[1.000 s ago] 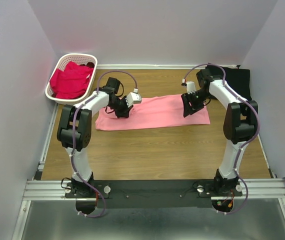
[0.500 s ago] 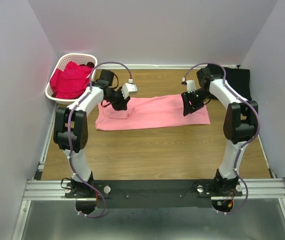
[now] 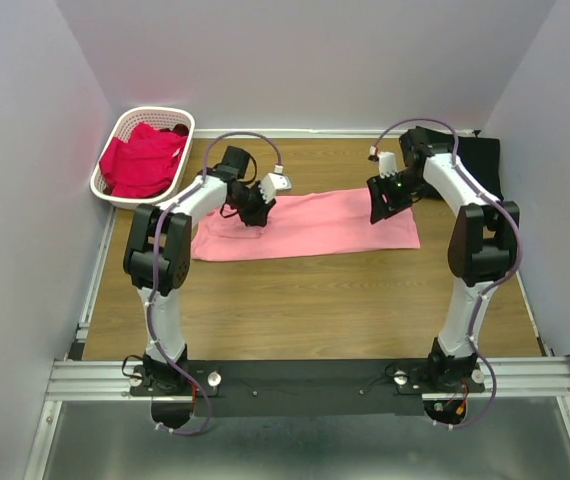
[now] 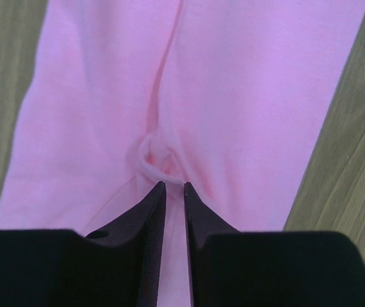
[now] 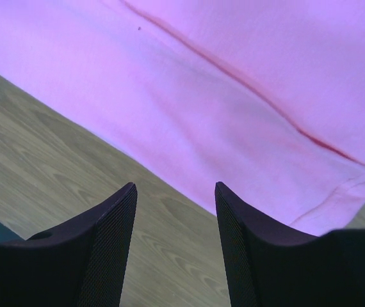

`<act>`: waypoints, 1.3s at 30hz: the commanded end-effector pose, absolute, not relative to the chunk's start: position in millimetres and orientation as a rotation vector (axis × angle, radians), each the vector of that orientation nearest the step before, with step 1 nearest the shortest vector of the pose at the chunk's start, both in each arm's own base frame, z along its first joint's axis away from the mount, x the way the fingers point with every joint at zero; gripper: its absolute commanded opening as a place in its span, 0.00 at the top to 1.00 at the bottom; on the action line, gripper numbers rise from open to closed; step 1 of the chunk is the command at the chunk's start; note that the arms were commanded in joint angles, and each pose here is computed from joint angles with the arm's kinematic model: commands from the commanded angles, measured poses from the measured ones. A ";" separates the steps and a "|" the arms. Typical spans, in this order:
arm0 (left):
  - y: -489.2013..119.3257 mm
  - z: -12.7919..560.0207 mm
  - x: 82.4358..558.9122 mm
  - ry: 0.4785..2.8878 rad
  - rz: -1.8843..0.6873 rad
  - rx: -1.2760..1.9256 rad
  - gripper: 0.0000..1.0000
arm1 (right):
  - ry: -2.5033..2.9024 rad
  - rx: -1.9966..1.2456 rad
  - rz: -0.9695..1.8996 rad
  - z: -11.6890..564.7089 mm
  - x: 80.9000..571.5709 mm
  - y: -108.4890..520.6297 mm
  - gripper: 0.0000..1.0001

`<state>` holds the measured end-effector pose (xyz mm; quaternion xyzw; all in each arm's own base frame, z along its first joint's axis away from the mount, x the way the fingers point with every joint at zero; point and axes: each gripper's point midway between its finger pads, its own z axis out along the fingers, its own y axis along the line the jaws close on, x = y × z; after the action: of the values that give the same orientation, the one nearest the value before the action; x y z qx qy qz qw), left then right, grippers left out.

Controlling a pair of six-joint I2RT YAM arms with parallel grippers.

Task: Fold and stack the t-shirts
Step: Fold the tshirt

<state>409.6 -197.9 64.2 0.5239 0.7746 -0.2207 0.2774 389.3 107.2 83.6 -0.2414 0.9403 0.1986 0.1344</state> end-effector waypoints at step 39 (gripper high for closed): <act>-92.8 121.7 544.1 2.200 -0.202 0.725 0.54 | 2.620 -0.611 0.200 80.0 507.9 65.1 0.45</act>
<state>534.2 -103.3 157.4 0.3050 0.8428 -0.1021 0.4316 488.0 76.8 99.8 -0.2416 0.9392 0.0922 0.2258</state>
